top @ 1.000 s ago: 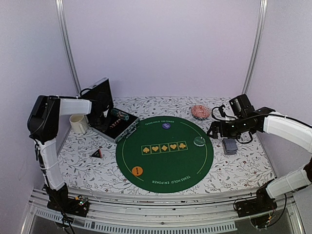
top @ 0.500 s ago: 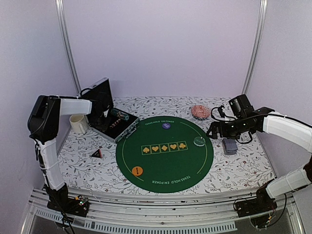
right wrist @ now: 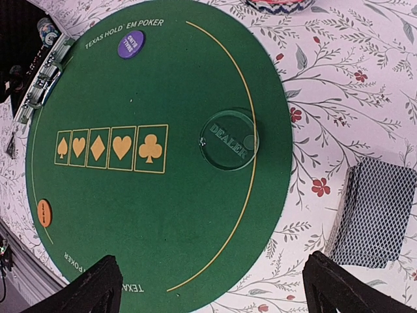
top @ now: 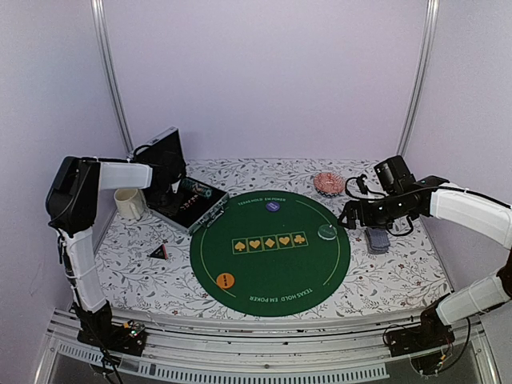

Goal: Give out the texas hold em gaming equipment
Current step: Pick up the pile of poker chips from the chip case.

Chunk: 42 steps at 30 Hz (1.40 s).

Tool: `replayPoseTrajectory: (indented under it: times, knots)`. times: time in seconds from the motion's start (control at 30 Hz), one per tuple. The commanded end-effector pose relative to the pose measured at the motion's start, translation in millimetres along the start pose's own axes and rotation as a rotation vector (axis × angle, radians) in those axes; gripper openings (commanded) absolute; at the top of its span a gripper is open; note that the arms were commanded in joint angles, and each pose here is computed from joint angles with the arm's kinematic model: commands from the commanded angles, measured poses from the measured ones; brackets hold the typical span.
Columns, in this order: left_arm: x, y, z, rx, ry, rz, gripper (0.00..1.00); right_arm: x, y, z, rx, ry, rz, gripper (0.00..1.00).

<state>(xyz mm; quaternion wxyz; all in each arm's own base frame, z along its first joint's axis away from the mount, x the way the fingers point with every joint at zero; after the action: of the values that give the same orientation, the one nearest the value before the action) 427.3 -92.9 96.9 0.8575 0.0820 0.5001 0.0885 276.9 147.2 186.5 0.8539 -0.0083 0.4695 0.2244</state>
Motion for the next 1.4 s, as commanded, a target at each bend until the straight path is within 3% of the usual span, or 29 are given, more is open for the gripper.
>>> replayPoseTrajectory:
  times: [0.0,0.23,0.67,1.17,1.37]
  knots:
    - [-7,-6,-1,0.034,-0.007,-0.008,0.57,4,2,1,-0.014,0.002,0.019,0.99]
    - [-23,1,16,0.033,-0.067,0.011,0.65,5,2,1,-0.018,0.007,0.025,0.99]
    - [6,4,4,0.028,0.014,0.041,0.67,5,3,-2,-0.018,0.015,0.033,0.99]
    - [1,-12,-3,0.02,0.057,-0.148,0.65,3,2,-6,-0.015,0.018,0.032,0.99]
    - [-6,-15,-5,0.063,0.043,-0.147,0.65,3,3,-6,-0.017,0.018,0.038,0.99]
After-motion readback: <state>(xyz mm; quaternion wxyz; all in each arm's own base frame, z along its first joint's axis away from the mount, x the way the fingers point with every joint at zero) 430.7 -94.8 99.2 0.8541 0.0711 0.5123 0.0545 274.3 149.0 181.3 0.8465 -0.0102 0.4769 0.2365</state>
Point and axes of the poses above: each gripper's point midway between its finger pads, its own x axis out along the fingers, its own y axis along the line the jaws close on, z = x × y, the point moved 6 cm from there along -x, back along the fingers, and after that the axes turned 12 degrees about -x, right-handed, at the moved point
